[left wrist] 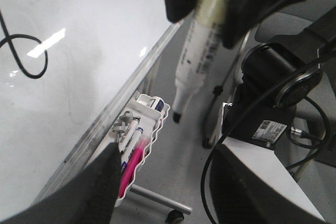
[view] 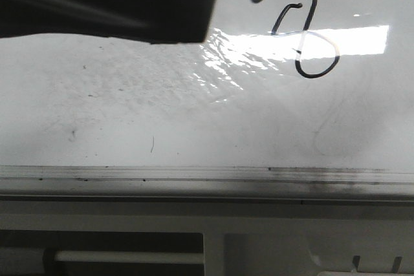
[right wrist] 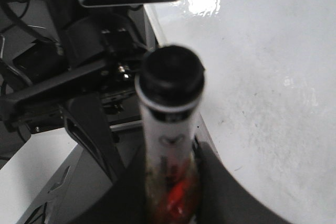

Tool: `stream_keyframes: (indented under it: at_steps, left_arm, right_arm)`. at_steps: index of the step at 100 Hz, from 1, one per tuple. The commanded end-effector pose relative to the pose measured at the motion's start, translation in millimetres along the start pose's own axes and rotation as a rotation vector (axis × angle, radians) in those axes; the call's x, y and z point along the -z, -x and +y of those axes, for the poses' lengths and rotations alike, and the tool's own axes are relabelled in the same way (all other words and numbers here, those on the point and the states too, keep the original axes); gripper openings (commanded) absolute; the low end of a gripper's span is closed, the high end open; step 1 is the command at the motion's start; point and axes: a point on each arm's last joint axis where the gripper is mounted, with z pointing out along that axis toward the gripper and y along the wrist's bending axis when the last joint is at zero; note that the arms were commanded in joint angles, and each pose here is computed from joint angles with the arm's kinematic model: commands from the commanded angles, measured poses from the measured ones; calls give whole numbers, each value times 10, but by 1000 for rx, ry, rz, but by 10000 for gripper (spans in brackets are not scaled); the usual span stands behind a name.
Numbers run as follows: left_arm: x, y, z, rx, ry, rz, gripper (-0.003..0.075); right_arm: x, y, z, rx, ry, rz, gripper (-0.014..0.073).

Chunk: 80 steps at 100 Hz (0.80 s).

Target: Write number 8 on whiteboard

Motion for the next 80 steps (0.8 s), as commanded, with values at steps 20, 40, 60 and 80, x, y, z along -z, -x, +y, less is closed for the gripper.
stream_keyframes:
  at_steps: [20, 40, 60, 80]
  left_arm:
    - [-115, 217, -5, -5, -90, -45, 357]
    - [-121, 212, 16, -3, -70, -42, 266]
    - [-121, 210, 17, -7, -68, -39, -19]
    - [-121, 197, 13, -20, -72, -26, -20]
  right_arm:
    - [-145, 112, 23, -14, 56, -29, -71]
    - [-215, 98, 41, -20, 79, -15, -71]
    - [-217, 104, 32, -20, 67, -21, -70]
    - [-208, 125, -1, -20, 27, -44, 210]
